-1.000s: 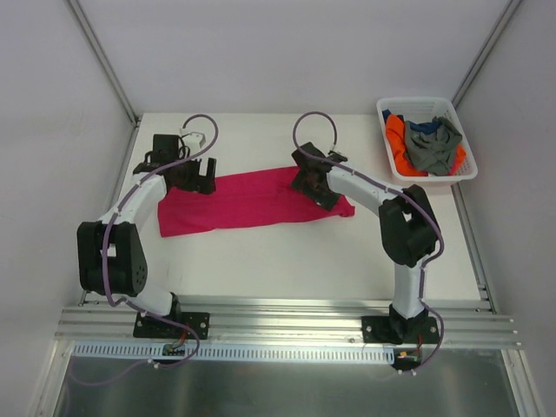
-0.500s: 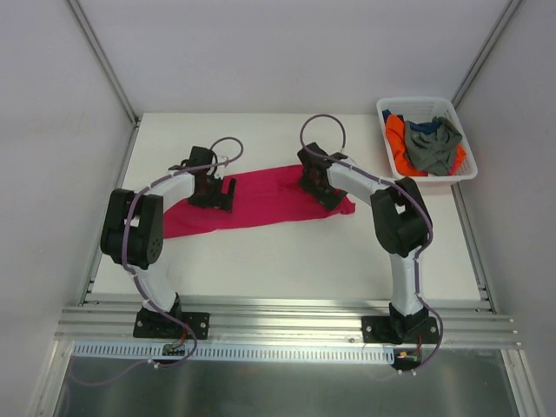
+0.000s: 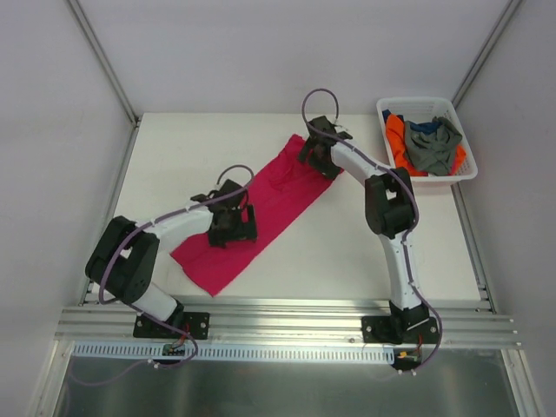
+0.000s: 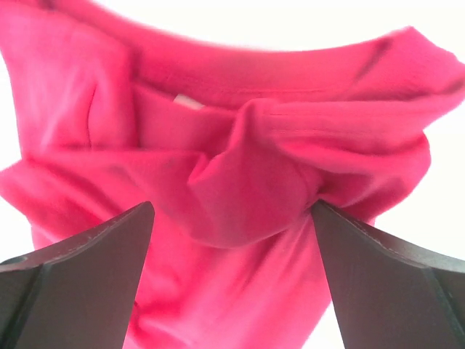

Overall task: Fold and stack the t-shirts
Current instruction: Fold the tshirt

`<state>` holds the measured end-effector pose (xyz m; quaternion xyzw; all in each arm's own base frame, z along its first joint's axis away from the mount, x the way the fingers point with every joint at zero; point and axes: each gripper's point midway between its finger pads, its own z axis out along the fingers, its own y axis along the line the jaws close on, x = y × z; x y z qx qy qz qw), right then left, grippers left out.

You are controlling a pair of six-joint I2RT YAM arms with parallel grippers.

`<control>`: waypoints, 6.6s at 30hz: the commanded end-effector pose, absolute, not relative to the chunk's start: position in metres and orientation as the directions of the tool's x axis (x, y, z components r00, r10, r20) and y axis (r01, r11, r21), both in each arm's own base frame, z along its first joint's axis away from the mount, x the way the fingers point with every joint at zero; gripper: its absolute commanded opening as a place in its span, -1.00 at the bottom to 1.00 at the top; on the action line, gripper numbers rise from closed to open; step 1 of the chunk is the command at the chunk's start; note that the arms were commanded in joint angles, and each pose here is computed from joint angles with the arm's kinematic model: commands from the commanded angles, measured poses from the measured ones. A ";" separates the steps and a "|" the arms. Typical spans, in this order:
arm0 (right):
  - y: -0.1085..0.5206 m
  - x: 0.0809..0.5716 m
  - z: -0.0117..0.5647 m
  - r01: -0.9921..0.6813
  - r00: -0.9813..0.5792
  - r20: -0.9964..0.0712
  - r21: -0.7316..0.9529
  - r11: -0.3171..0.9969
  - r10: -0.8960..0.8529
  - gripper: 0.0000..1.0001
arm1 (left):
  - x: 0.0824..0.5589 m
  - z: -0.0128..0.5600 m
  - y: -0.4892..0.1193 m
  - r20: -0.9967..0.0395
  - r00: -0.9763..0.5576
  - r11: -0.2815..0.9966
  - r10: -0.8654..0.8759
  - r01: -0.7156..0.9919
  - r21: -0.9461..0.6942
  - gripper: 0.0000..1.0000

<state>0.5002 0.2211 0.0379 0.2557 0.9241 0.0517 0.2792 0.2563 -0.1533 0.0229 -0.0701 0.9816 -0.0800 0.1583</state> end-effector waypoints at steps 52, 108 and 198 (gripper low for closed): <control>0.326 0.538 0.049 -0.018 -0.803 -0.574 0.293 0.956 0.161 0.93 | 0.152 0.017 -0.260 -0.263 -0.964 0.958 0.048 0.119 -0.262 0.98; 0.282 0.096 0.048 0.107 -0.971 -0.137 0.485 0.868 0.196 0.30 | 0.120 0.035 -0.149 -0.082 -0.905 0.777 -0.418 -0.309 -0.549 0.39; 0.249 0.219 0.131 -0.042 -0.916 -0.370 0.474 0.880 0.156 -0.99 | 0.263 0.144 -0.191 -0.411 -0.854 0.837 -0.320 -0.051 -0.544 -1.00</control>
